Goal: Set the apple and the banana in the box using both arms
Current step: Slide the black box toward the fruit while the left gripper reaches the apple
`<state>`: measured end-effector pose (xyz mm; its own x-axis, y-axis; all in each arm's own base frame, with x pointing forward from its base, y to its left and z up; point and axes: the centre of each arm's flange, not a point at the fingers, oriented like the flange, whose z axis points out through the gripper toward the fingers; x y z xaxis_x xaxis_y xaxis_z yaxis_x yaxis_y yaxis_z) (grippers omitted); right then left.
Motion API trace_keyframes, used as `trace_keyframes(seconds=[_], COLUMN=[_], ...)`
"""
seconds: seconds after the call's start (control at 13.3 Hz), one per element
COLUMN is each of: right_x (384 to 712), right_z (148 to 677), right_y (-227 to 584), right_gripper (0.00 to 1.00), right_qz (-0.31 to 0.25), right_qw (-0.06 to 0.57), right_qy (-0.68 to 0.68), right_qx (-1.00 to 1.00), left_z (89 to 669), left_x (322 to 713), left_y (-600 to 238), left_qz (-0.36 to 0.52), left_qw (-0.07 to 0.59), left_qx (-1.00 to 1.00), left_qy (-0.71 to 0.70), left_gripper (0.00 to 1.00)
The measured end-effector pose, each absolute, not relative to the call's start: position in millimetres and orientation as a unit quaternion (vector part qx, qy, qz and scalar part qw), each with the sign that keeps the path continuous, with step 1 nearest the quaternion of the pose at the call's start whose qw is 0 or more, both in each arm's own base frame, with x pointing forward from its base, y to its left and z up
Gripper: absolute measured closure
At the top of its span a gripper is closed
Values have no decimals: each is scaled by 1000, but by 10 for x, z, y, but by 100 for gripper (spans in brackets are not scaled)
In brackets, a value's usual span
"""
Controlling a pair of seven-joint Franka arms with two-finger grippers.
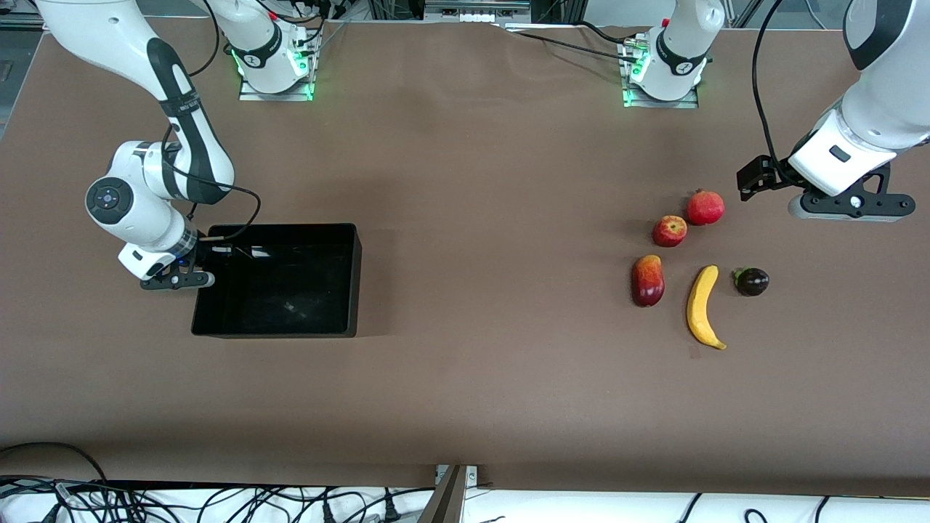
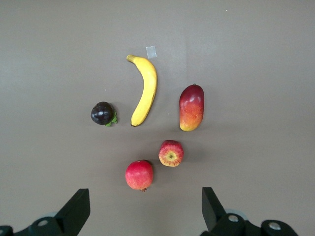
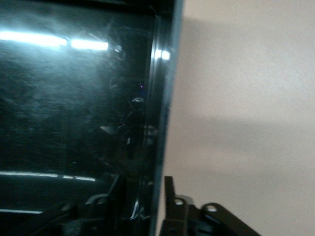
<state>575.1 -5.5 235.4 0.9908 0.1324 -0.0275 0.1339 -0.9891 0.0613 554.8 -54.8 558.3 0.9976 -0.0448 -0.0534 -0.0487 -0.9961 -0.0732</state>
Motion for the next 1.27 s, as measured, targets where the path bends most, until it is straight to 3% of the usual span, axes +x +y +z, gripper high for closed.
trace_keyframes(seconds=[0.15, 0.22, 0.53, 0.67, 1.05, 1.27], right_x=[5865, 5938, 6093, 5999, 5376, 5244], right_z=[2561, 2702, 3343, 3503, 3062, 2775], right_y=[199, 397, 1642, 2516, 4632, 5236], right_gripper=[90, 94, 95, 95, 95, 95], right_qz=[-14, -13, -12, -2, -23, -15], right_qw=[22, 15, -4, -9, -49, -63], right_qy=[85, 97, 142, 131, 47, -26], right_qx=[996, 995, 990, 991, 997, 998], left_z=[5583, 5583, 5583, 5583, 5488, 5294], left_x=[5549, 5549, 5550, 5553, 5586, 5632], left_y=[-548, -548, -529, -501, -434, -451], left_qz=[26, 26, 26, 26, 36, 54], left_qw=[37, 37, 37, 37, 38, 39], left_qx=[-999, -999, -999, -999, -999, -998], left_qy=[23, 23, 22, 19, 13, 18], left_gripper=[0, 0, 0, 0, 0, 0])
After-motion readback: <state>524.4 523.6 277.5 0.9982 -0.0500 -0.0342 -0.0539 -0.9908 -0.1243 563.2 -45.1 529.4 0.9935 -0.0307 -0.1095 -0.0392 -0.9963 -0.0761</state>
